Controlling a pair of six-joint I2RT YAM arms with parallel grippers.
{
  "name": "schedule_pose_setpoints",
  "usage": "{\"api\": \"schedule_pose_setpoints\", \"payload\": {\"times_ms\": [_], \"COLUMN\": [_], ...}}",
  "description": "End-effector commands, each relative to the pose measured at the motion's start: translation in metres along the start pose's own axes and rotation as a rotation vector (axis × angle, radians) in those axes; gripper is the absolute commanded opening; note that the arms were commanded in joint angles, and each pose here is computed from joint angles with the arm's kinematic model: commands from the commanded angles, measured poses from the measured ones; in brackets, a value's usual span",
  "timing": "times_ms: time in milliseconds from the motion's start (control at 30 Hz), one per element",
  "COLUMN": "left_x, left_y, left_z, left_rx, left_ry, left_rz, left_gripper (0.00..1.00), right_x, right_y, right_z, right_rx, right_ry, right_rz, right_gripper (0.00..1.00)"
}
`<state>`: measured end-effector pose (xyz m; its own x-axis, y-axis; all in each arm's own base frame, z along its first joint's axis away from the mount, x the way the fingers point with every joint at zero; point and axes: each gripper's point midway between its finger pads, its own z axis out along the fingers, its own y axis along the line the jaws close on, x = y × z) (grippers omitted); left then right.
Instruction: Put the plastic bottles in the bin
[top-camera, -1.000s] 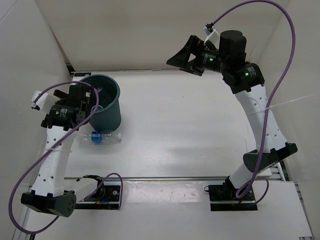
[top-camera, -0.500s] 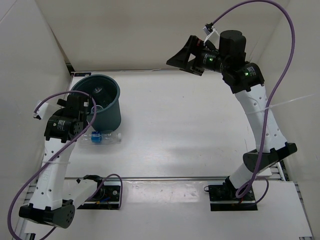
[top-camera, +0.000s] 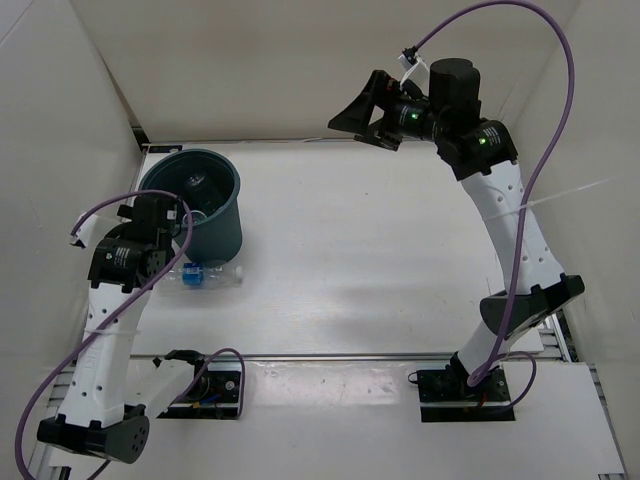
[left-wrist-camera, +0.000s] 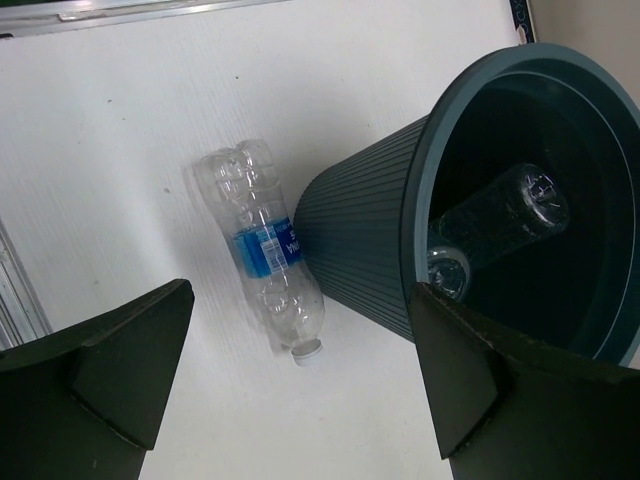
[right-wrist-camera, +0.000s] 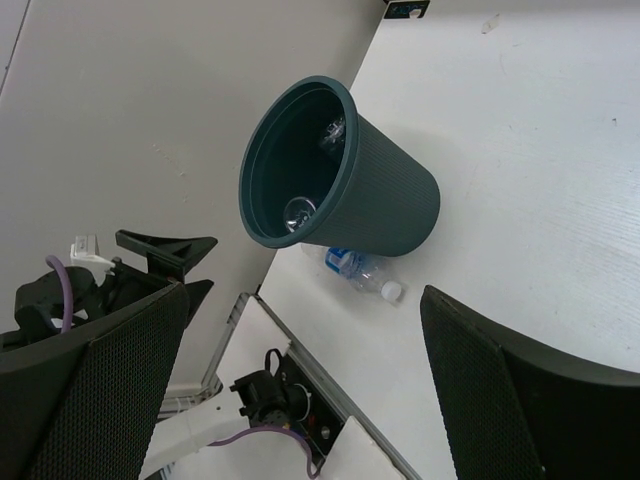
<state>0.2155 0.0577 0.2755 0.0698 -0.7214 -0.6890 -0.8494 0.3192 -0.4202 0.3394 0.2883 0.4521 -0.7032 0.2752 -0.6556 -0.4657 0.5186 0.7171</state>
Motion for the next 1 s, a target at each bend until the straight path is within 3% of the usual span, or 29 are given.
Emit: {"api": "schedule_pose_setpoints", "payload": {"times_ms": [0, 467, 967], "left_x": [0.007, 0.007, 0.037], "left_y": [0.010, 0.012, 0.025], "left_z": [0.002, 0.006, 0.008], "left_rx": [-0.042, -0.074, -0.113], "left_ry": [0.022, 0.009, 0.116], "left_rz": [-0.010, -0.027, -0.138], "left_gripper": [1.00, 1.00, 1.00], "right_x": [-0.012, -0.021, -0.017], "right_y": [0.015, 0.010, 0.006], "right_z": [-0.007, -0.015, -0.002], "right_rx": [-0.043, -0.029, -0.047], "right_ry": [-0.032, -0.059, -0.022], "right_rz": [-0.026, -0.015, 0.021], "right_gripper": [1.00, 1.00, 1.00]}}
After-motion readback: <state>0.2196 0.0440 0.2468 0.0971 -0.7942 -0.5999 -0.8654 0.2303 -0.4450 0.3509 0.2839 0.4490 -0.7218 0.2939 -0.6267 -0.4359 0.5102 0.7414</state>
